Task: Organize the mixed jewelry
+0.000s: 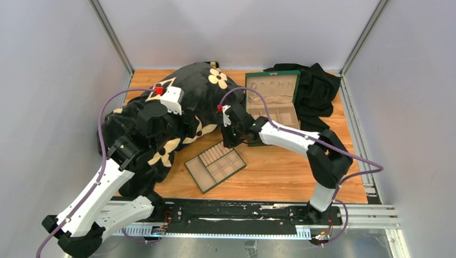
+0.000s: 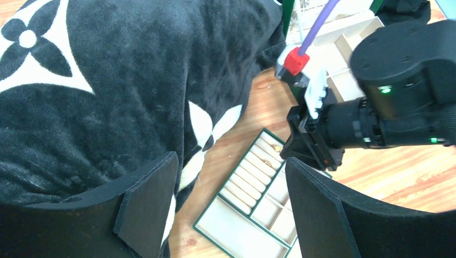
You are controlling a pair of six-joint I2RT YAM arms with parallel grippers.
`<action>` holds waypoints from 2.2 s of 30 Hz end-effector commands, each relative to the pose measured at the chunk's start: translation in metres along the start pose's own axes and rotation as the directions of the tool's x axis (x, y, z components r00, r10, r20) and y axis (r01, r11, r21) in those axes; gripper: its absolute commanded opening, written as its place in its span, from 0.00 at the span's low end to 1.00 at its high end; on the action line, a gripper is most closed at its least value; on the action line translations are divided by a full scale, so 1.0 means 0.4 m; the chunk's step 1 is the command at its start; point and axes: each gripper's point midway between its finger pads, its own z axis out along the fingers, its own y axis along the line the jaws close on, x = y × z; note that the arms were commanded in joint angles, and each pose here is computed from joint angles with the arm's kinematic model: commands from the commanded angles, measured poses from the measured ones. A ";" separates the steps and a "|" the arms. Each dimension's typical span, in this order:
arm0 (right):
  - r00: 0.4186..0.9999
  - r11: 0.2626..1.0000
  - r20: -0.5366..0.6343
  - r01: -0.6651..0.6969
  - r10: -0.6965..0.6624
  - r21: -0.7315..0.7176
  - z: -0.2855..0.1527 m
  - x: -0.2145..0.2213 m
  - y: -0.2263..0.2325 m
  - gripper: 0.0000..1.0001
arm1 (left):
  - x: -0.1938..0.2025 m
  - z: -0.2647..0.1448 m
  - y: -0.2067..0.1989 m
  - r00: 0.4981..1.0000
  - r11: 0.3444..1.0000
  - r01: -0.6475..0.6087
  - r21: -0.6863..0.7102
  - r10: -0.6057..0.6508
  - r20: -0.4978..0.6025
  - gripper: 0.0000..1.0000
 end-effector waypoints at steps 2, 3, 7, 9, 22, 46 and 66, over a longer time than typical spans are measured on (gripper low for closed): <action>0.997 0.999 0.071 -0.003 -0.001 0.049 -0.097 -0.045 -0.007 0.23 | -0.015 0.003 -0.001 1.000 1.000 0.019 0.000 -0.019 0.025 0.78; 0.998 0.997 0.068 -0.016 0.011 0.070 -0.110 -0.031 -0.021 0.23 | -0.017 0.002 0.000 0.999 1.000 0.020 -0.002 -0.020 0.028 0.78; 0.996 0.981 0.061 -0.082 0.072 0.174 -0.167 0.053 -0.095 0.32 | -0.006 0.004 -0.003 0.999 0.999 0.036 0.003 -0.036 0.019 0.78; 0.995 0.971 0.021 -0.101 0.099 0.216 -0.173 0.123 -0.126 0.32 | 0.003 0.011 -0.009 0.999 0.999 0.038 0.014 -0.038 0.008 0.78; 0.972 0.919 -0.059 -0.196 0.229 0.343 -0.133 0.240 -0.186 0.34 | 0.035 0.052 -0.060 0.997 0.996 0.053 0.078 -0.048 -0.061 0.78; 0.958 0.913 -0.092 -0.226 0.271 0.339 -0.033 0.244 -0.184 0.34 | 0.019 0.042 -0.060 0.998 0.995 0.060 0.079 -0.056 -0.041 0.78; 0.962 0.864 -0.110 -0.172 0.252 0.473 -0.170 0.319 -0.234 0.31 | 0.016 0.053 -0.068 0.998 0.995 0.044 0.092 -0.040 -0.045 0.78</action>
